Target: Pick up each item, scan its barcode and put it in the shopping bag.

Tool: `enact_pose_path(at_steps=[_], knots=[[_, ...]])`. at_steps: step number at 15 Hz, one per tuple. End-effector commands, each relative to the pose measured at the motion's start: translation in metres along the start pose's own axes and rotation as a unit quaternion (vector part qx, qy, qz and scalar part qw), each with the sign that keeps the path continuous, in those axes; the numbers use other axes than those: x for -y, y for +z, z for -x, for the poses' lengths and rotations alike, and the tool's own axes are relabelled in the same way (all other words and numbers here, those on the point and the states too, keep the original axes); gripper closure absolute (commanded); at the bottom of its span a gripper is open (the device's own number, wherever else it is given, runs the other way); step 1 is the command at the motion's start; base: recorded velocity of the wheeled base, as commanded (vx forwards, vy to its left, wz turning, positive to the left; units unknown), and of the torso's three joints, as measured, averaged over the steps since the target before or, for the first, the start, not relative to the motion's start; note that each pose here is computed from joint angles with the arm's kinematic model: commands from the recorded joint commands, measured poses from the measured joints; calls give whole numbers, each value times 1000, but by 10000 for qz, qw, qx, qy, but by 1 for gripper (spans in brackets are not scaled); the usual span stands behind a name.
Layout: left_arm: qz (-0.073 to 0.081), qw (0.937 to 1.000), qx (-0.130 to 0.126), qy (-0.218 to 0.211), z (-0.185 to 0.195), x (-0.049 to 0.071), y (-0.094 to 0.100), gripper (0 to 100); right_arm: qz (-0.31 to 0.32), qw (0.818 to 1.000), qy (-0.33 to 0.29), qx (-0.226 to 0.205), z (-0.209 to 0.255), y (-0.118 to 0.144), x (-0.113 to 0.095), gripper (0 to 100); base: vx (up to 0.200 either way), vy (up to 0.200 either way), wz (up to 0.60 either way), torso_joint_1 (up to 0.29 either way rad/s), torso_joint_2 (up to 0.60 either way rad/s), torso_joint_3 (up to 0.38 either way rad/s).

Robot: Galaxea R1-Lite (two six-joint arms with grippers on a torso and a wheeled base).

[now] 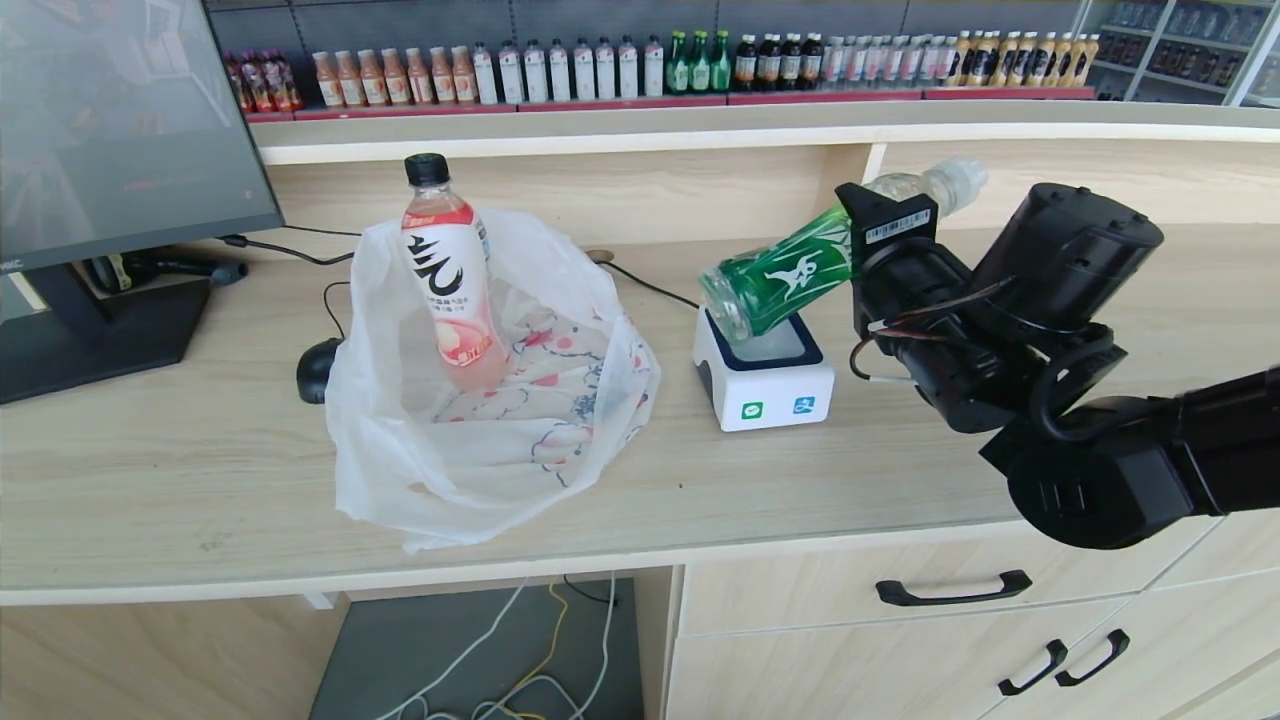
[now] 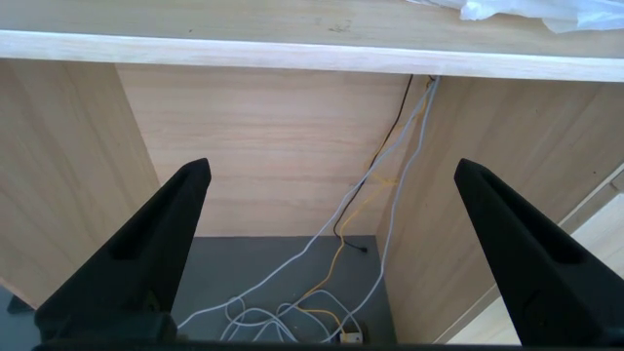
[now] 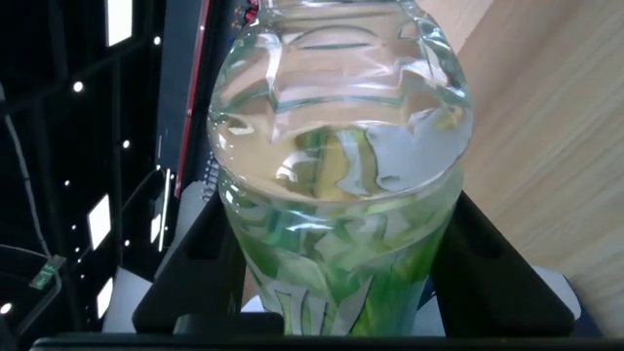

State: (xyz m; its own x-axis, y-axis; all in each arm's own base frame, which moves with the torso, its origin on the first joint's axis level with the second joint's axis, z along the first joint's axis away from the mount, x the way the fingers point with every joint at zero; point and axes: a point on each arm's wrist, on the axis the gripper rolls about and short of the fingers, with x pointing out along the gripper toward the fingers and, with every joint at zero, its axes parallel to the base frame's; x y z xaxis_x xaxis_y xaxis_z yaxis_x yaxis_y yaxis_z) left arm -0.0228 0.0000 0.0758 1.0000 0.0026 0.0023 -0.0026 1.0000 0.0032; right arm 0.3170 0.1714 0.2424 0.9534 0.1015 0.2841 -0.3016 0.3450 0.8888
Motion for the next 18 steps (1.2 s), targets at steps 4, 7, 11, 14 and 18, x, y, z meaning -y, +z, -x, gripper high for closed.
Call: enact_pose_path(at_steps=[4, 7, 11, 14, 18], knots=[[1, 10000, 4, 3, 0, 0, 0, 0, 29, 10000, -37, 53, -2, 3, 3, 100, 0, 0, 0, 0, 0, 0], [1, 10000, 4, 3, 0, 0, 0, 0, 35, 10000, -8, 34, -2, 5, 3, 100, 0, 0, 0, 0, 0, 0], [1, 10000, 4, 3, 0, 0, 0, 0, 31, 10000, 9, 51, -1, 7, 1, 100, 0, 0, 0, 0, 0, 0], [1, 10000, 4, 3, 0, 0, 0, 0, 54, 10000, 39, 24, -2, 7, -1, 100, 0, 0, 0, 0, 0, 0], [1, 10000, 4, 3, 0, 0, 0, 0, 518, 9978, 406, -19, 6, 22, -25, 100, 0, 0, 0, 0, 0, 0]])
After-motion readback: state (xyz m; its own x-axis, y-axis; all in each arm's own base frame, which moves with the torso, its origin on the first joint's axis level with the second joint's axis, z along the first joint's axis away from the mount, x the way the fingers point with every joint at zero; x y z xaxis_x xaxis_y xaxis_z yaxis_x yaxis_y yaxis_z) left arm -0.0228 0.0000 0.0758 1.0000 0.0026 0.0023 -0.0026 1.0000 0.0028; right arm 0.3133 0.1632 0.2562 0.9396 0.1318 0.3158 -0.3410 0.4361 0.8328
